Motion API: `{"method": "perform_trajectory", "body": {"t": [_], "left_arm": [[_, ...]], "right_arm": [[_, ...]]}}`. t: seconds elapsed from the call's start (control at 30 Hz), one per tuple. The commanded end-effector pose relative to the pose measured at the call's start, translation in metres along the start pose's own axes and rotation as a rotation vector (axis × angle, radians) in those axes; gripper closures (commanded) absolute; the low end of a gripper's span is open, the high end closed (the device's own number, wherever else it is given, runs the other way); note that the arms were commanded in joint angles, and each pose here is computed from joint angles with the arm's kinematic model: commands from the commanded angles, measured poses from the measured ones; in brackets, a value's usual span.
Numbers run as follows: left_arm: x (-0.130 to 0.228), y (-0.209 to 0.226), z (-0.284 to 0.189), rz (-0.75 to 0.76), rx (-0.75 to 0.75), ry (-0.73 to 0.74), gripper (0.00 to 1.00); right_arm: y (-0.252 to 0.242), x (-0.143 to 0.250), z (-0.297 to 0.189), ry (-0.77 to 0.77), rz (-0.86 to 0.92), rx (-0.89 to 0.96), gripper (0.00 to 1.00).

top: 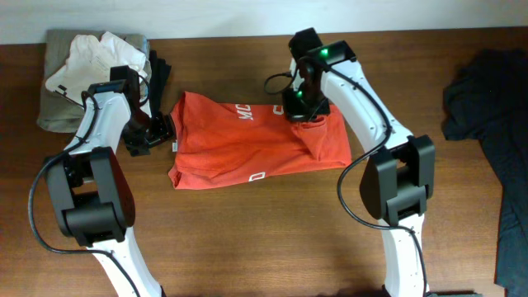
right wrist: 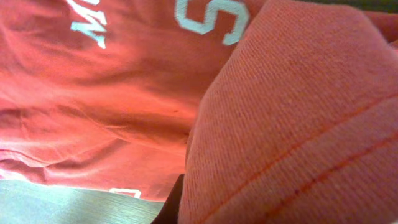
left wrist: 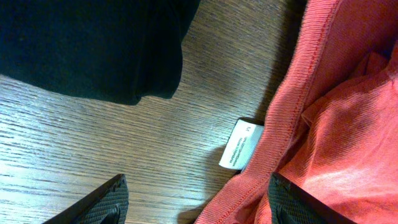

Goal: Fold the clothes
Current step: 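Fold the right end leftward over the shirt with the right gripper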

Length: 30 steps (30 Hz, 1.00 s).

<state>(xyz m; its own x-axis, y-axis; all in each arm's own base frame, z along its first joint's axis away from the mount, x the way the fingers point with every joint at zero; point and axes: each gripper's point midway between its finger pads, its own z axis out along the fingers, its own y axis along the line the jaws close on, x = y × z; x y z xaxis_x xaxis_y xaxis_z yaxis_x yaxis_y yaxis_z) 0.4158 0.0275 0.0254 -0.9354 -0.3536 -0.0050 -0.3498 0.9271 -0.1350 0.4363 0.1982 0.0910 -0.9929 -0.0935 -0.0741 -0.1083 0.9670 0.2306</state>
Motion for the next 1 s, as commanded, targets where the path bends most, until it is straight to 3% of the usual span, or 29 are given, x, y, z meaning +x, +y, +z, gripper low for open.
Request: {"method": "perform_trajectory", "body": {"t": [0.0,0.13,0.2,0.27,0.3,0.43,0.67,0.9,0.97], "left_arm": [[-0.008,-0.005,-0.019,0.01,0.017,-0.052,0.28],[-0.008,-0.005,-0.019,0.01,0.017,-0.052,0.28],[-0.008,-0.005,-0.019,0.01,0.017,-0.052,0.28],[-0.008,-0.005,-0.019,0.01,0.017,-0.052,0.28],[-0.008,-0.005,-0.019,0.01,0.017,-0.051,0.28],[-0.008,-0.005,-0.018,0.01,0.017,-0.051,0.28],[-0.008,-0.005,-0.018,0.01,0.017,-0.05,0.27],[-0.007,-0.005,-0.018,0.009,0.016,-0.048,0.27],[-0.007,-0.005,-0.018,0.009,0.017,-0.048,0.27]], "right_arm": [[0.008,0.002,0.023,0.034,-0.003,0.006,0.96],[0.02,0.008,0.039,0.063,-0.028,-0.001,0.95],[0.028,0.011,0.042,0.068,-0.046,-0.004,0.89],[0.034,0.014,0.043,0.07,-0.06,-0.004,0.58],[0.037,0.016,0.044,0.074,-0.067,-0.004,0.48],[0.032,0.016,0.029,0.074,-0.051,-0.002,0.52],[0.003,-0.003,-0.027,0.008,-0.006,-0.01,0.48],[-0.045,0.001,-0.013,0.059,0.005,0.03,0.48],[-0.049,0.004,0.003,0.075,0.002,0.028,0.55]]}}
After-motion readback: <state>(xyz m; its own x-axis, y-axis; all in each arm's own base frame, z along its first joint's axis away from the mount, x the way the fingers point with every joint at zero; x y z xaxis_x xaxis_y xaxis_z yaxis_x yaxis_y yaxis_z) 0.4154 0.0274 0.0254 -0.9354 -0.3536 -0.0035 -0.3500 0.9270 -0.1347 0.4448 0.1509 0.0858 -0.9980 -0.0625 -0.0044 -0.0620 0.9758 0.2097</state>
